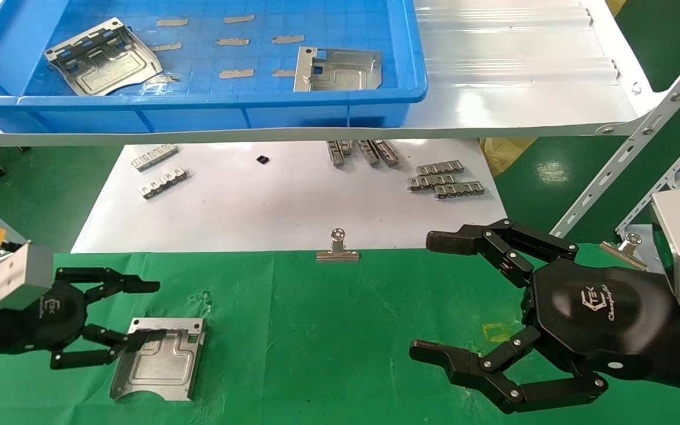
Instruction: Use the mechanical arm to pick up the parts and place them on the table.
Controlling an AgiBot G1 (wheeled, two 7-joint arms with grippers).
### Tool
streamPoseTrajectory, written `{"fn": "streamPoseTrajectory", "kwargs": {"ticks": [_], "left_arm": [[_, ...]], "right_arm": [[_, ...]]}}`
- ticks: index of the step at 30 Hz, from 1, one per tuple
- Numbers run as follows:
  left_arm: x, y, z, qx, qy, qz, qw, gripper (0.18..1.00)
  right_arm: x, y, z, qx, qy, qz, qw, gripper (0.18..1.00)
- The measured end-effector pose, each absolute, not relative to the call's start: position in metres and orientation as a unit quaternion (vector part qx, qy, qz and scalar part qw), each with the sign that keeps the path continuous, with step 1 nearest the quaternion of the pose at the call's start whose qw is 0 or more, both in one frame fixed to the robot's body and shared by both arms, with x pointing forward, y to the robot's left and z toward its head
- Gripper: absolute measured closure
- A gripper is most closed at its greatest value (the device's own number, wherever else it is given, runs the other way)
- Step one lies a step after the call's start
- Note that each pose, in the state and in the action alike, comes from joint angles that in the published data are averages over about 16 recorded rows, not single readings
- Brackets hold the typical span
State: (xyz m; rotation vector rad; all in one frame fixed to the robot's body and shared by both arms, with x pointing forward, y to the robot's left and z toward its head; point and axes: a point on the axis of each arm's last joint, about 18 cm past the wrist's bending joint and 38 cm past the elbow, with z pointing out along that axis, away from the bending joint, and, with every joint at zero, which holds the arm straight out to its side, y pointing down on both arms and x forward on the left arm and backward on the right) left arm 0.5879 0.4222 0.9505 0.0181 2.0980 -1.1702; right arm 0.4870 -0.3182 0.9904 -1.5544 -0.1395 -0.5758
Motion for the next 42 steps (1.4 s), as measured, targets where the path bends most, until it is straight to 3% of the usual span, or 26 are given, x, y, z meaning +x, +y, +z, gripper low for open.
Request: {"fn": "streamPoseTrajectory", "kwargs": {"ticks": [8,19,26,42], "left_arm": [[0.586,0.42,0.947,-0.006,0.807,-0.475,0.353,0.427],[0.582,0.398,0.952,0.011,0.791,-0.508,0.341,0.25],[0.575,0.38,0.956,0.023,0.776,-0.537,0.329,0.199],[0.549,0.345,0.97,0.051,0.745,-0.595,0.299,0.183]], "right_arm": [[0.487,-0.318,0.99,-0.691,-0.062,-0.256,0.674,0.178],[0.487,-0.318,0.99,-0.691,-0.062,-0.256,0.674,0.178],[0.487,-0.318,0.99,-0.691,-0.062,-0.256,0.674,0.178],[0.487,-0.318,0.99,-0.691,-0.062,-0.256,0.674,0.178]]}}
